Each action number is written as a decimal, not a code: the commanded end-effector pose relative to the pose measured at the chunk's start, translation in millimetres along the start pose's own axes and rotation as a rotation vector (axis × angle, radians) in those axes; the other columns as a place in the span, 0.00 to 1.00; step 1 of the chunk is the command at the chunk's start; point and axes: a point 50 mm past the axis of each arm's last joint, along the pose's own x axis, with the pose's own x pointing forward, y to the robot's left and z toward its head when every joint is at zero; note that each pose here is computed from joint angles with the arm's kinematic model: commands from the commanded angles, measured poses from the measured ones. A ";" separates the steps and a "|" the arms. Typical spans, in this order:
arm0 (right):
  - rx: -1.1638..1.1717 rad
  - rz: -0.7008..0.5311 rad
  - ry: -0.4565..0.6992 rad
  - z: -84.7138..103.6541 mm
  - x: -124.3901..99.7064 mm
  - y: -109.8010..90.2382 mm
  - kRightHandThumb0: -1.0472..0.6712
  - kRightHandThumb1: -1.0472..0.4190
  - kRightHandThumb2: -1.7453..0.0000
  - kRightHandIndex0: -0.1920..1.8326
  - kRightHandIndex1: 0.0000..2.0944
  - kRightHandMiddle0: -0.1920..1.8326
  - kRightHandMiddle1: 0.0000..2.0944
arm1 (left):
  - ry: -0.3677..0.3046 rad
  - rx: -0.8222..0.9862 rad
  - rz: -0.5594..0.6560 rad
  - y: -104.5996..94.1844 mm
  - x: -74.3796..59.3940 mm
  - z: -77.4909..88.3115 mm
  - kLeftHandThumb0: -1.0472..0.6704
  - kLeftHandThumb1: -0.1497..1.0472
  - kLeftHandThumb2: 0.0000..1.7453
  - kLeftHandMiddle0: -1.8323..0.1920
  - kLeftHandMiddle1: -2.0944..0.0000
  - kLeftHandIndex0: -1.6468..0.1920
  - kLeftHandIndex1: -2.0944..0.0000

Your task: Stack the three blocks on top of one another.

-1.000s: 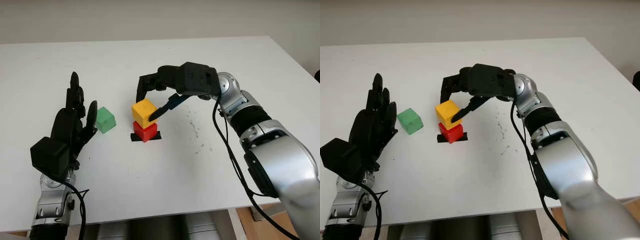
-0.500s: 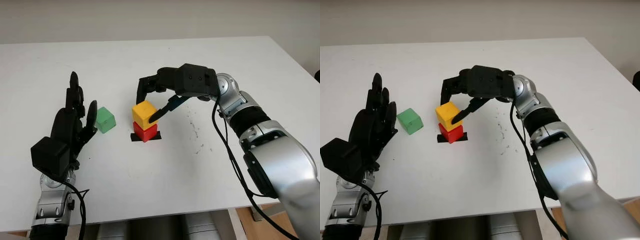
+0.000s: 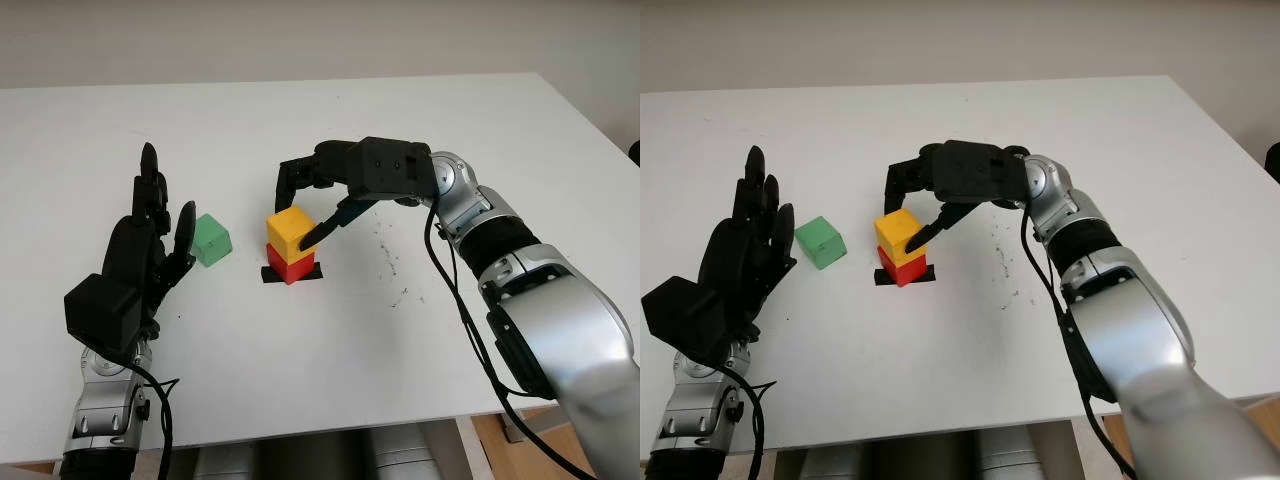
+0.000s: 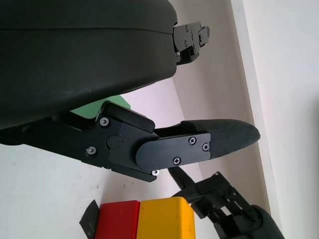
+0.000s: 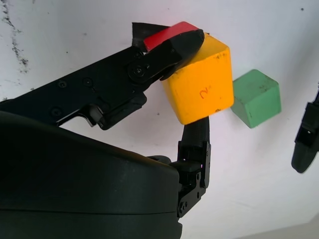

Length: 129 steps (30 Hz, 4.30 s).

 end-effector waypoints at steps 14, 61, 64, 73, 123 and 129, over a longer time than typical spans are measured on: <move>0.032 0.033 0.007 -3.9 -7.1 -4.8 0.15 0.12 0.97 0.01 0.01 0.03 0.14 | -0.019 -0.001 0.014 -1.9 -1.6 2.2 0.13 1.00 0.32 0.97 0.97 0.98 0.97; 0.765 -0.632 -0.081 -62.1 -92.0 35.6 0.21 0.00 0.56 0.00 0.00 0.00 0.00 | 0.180 0.970 0.000 13.5 26.7 35.3 0.12 1.00 0.06 0.96 0.99 0.85 0.97; 0.772 -0.636 -0.085 -61.5 -91.7 35.4 0.21 0.00 0.56 0.00 0.00 0.00 0.00 | 0.205 1.013 -0.022 11.1 29.4 34.5 0.10 1.00 0.06 0.96 0.98 0.83 0.96; 0.786 -0.654 -0.080 -60.4 -92.7 34.6 0.21 0.00 0.56 0.00 0.00 0.00 0.00 | 0.256 1.066 -0.091 5.7 31.5 30.5 0.09 1.00 0.06 0.96 0.98 0.84 0.97; 0.816 -0.670 -0.058 -58.5 -95.1 35.8 0.23 0.00 0.59 0.00 0.00 0.00 0.00 | 0.186 0.836 0.077 -2.7 25.7 19.4 0.41 1.00 0.12 0.75 0.97 0.85 0.26; 0.830 -0.663 -0.060 -57.5 -93.5 38.9 0.25 0.00 0.58 0.00 0.00 0.00 0.00 | 0.144 0.608 0.039 6.7 28.5 33.7 0.41 1.00 0.06 0.72 0.96 0.81 0.24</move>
